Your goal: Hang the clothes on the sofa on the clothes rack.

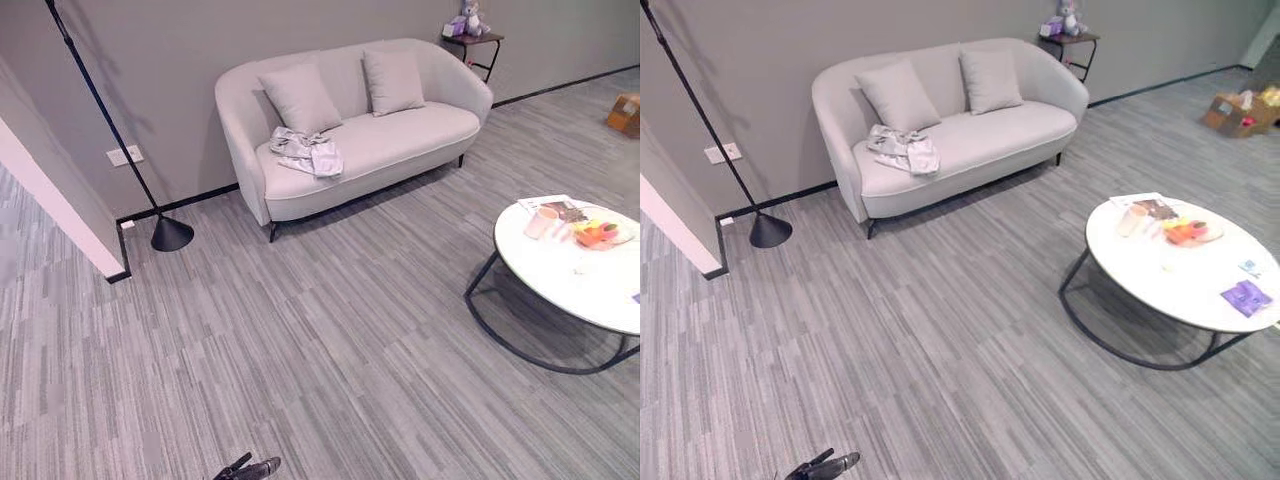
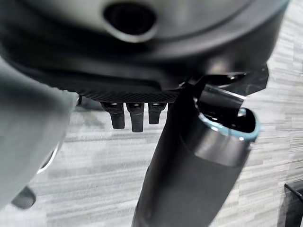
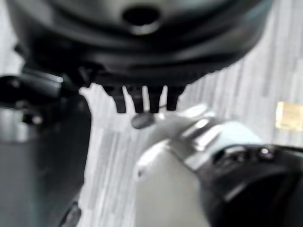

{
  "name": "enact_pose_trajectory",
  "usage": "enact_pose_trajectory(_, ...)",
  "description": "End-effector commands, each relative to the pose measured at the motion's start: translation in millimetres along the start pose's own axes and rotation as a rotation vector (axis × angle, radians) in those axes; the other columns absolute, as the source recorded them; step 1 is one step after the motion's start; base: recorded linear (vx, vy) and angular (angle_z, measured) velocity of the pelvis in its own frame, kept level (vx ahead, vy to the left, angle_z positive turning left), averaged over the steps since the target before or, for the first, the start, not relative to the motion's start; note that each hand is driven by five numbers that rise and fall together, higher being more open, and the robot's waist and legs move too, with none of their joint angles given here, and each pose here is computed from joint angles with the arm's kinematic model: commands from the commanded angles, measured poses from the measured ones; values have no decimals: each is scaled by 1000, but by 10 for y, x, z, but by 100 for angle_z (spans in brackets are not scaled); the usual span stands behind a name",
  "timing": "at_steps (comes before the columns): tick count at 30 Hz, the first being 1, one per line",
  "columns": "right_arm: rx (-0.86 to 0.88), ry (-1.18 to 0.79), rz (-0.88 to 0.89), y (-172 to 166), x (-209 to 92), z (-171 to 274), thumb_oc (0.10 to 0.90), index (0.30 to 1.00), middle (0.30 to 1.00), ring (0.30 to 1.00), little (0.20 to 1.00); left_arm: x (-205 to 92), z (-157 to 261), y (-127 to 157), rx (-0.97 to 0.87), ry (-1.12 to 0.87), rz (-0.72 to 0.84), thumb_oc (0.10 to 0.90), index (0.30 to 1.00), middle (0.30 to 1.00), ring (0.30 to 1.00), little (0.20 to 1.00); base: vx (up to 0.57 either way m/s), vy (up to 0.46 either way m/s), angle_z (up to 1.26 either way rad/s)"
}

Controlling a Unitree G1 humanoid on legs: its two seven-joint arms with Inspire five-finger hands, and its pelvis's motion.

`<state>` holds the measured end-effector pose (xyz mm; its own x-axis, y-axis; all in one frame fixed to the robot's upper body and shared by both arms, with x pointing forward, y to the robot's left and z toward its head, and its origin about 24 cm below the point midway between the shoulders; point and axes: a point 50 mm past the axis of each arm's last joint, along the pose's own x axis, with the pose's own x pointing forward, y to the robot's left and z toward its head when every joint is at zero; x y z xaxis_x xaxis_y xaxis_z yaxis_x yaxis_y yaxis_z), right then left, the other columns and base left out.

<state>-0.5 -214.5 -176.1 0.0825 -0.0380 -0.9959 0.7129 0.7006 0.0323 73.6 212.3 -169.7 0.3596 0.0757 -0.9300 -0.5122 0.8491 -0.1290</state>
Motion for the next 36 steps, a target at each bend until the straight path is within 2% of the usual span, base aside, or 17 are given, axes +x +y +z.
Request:
enact_pose_trajectory(1,43,17,30,56,4,-47,800,900,900,900,900,33,140,-94,-3,-34,-28,800,900,900,900,900,7,-71,32)
enact_pose_trajectory(8,42,28,16,11,-4,-73,800,900,900,900,900,26,104,-70,-6,-24,-23,800,900,900,900,900,8,-37,11)
enact_pose_trajectory(9,53,34,3,-23,-11,-75,800,900,900,900,900,-3,2,53,-79,19,20,800,900,900,900,900,38,-106,3)
enact_pose_trajectory(15,-40,49,16,-5,-8,-84,800,900,900,900,900,0,-27,12,-65,25,-1,800,900,900,900,900,24,-6,8)
enact_pose_trajectory(19,-193,58,33,38,0,-48,800,900,900,900,900,18,1,-67,34,26,-25,800,900,900,900,900,58,74,1)
enact_pose_trajectory(32,-225,31,18,-12,-15,101,800,900,900,900,900,40,106,-140,197,15,-49,800,900,900,900,900,83,165,16)
enact_pose_trajectory(36,-260,-42,67,157,-1,289,800,900,900,900,900,38,154,-90,251,19,-28,800,900,900,900,900,83,167,47)
